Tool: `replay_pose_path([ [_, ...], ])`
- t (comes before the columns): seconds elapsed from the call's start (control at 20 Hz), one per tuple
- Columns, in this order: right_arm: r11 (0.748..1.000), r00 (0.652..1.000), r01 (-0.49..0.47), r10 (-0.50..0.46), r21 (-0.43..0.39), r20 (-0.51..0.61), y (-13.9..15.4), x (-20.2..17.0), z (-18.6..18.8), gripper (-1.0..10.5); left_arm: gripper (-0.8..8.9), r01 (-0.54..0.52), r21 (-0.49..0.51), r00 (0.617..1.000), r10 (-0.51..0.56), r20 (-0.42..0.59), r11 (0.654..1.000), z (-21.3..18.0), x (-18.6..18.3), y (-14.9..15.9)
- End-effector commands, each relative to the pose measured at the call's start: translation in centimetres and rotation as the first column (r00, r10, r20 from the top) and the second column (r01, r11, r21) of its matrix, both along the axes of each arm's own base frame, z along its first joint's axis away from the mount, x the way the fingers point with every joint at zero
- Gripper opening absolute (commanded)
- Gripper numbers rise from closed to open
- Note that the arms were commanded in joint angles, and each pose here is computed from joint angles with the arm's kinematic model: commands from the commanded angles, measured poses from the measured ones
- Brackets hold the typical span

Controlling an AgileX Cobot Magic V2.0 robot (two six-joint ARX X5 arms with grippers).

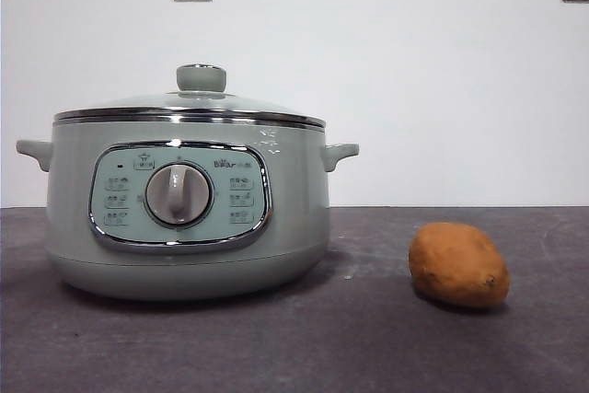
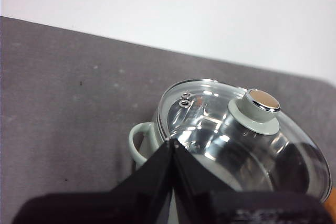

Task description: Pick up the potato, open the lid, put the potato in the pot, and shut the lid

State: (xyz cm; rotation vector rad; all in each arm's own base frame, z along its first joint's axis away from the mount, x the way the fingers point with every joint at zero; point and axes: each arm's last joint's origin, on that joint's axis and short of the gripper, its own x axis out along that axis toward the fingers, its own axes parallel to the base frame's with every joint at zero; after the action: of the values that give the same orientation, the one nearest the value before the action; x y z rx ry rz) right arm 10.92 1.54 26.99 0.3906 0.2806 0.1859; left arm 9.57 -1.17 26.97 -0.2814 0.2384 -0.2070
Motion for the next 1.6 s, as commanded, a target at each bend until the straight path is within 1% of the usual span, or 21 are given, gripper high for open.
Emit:
replay_pose_path([
  [0.05,0.99,0.999,-0.04,0.036,-0.134,-0.035,0.1,1.0,2.3,0.0,-0.04,0.015,0.069,0.999,-0.013,-0.029,0.998,2.3,0.7,0.0],
  [0.1,0.984,0.997,-0.055,0.045,-0.167,-0.063,0.2,1.5,3.0,0.0,-0.04,0.017,0.07,0.999,-0.014,-0.047,0.997,3.1,1.1,-0.1],
  [0.3,0.965,0.984,-0.105,0.066,-0.241,-0.166,0.3,3.0,4.7,0.0,-0.03,0.034,0.094,0.996,-0.026,-0.087,0.995,5.4,2.4,-0.2],
  [0.4,0.957,0.971,-0.13,0.071,-0.259,-0.227,0.4,3.9,5.2,0.0,0.0,0.064,0.11,0.993,-0.052,-0.105,0.992,6.3,3.1,-0.3],
  [0.55,0.953,0.954,-0.152,0.072,-0.262,-0.292,0.6,5.1,5.5,0.2,0.13,0.105,0.097,0.987,-0.092,-0.13,0.99,6.9,4.4,-0.5],
  [0.6,0.953,0.948,-0.161,0.077,-0.258,-0.31,0.6,5.5,5.5,0.9,0.46,0.124,0.089,0.984,-0.11,-0.142,0.988,6.9,4.8,-0.6],
  [0.65,0.952,0.942,-0.178,0.092,-0.248,-0.322,0.7,5.8,5.4,1.8,1.0,0.142,0.082,0.98,-0.128,-0.152,0.986,7.0,5.2,-0.7],
  [0.7,0.952,0.936,-0.196,0.109,-0.235,-0.336,0.8,6.1,5.3,3.5,1.98,0.163,0.071,0.974,-0.149,-0.169,0.984,6.9,5.7,-0.8],
  [0.75,0.951,0.928,-0.218,0.132,-0.22,-0.349,0.9,6.4,5.0,4.9,2.97,0.173,0.061,0.97,-0.16,-0.184,0.983,6.7,6.2,-0.8],
  [0.8,0.95,0.921,-0.23,0.144,-0.209,-0.361,1.0,6.7,4.8,5.6,3.55,0.188,0.053,0.964,-0.174,-0.2,0.981,6.5,6.5,-0.9],
  [0.9,0.949,0.911,-0.242,0.15,-0.202,-0.384,1.1,7.2,4.5,5.7,3.53,0.197,0.043,0.957,-0.182,-0.224,0.98,6.2,7.1,-1.0],
  [1.05,0.932,0.872,-0.331,0.242,-0.148,-0.426,2.7,7.9,3.8,5.6,3.52,0.233,0.026,0.951,-0.222,-0.216,0.972,6.1,7.7,-1.1],
  [1.15,0.907,0.829,-0.398,0.291,-0.138,-0.478,4.6,8.7,2.8,5.6,3.52,0.243,0.021,0.951,-0.234,-0.201,0.97,6.2,7.7,-1.2],
  [1.2,0.898,0.807,-0.418,0.297,-0.138,-0.511,5.6,9.2,2.1,5.6,3.51,0.253,0.017,0.949,-0.245,-0.199,0.967,6.2,7.7,-1.2],
  [1.25,0.89,0.787,-0.428,0.281,-0.157,-0.549,6.8,9.8,1.2,5.6,3.51,0.255,0.015,0.948,-0.247,-0.2,0.967,6.2,7.7,-1.2],
  [1.35,0.873,0.762,-0.436,0.23,-0.217,-0.606,8.4,10.8,-0.6,5.6,3.51,0.255,0.015,0.948,-0.247,-0.201,0.967,6.2,7.7,-1.2],
  [1.4,0.869,0.745,-0.437,0.205,-0.233,-0.634,9.1,11.4,-1.6,5.6,3.51,0.255,0.015,0.948,-0.247,-0.201,0.967,6.2,7.7,-1.2],
  [1.55,0.863,0.687,-0.452,0.175,-0.226,-0.705,10.6,13.4,-4.9,5.6,3.51,0.256,0.015,0.948,-0.247,-0.202,0.967,6.2,7.7,-1.2],
  [1.6,0.861,0.674,-0.457,0.171,-0.224,-0.718,10.9,13.9,-5.8,5.6,3.51,0.256,0.014,0.947,-0.248,-0.204,0.967,6.2,7.7,-1.2],
])
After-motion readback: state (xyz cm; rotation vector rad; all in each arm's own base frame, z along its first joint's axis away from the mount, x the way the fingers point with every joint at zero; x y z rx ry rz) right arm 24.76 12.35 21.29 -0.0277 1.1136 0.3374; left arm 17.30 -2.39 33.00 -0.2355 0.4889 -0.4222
